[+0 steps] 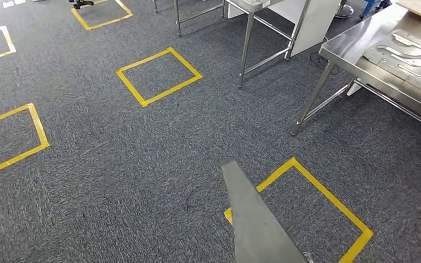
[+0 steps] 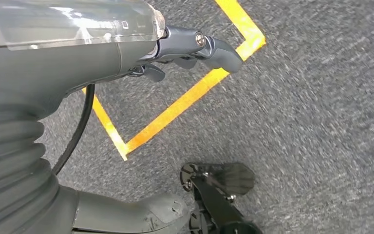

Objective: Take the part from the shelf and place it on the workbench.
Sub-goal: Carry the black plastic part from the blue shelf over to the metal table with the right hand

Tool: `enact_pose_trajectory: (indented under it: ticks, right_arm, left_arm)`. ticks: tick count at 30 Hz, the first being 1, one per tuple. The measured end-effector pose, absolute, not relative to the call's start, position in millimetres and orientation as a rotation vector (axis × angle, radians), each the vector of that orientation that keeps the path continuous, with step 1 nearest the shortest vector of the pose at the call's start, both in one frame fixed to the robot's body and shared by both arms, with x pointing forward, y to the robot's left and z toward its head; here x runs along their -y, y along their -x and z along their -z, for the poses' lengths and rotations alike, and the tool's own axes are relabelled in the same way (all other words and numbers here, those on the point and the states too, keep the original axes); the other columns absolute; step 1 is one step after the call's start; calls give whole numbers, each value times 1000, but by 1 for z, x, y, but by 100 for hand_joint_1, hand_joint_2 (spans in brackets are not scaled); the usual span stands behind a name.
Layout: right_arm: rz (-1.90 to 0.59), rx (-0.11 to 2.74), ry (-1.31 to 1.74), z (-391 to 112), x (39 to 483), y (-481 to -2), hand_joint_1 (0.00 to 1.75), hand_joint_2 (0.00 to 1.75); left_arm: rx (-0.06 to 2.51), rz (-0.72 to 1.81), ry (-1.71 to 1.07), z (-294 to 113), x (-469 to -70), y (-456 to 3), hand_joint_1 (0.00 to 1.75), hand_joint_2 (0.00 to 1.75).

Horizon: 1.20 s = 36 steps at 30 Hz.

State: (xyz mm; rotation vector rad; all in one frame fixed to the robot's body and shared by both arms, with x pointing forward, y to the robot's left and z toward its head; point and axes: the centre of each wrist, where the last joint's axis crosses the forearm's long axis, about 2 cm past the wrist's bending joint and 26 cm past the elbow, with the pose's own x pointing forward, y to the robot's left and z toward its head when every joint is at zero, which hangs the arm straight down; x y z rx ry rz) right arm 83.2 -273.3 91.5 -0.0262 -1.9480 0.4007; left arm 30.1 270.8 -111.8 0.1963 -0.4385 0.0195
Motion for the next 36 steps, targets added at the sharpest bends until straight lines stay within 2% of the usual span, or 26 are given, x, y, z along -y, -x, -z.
enact_pose_trajectory:
  ticks: [36]
  right_arm:
    - [-397,1935,37,-91,271,-83,175,175]
  left_arm:
    - [430,-74,-201,112,-274,-32,0,175]
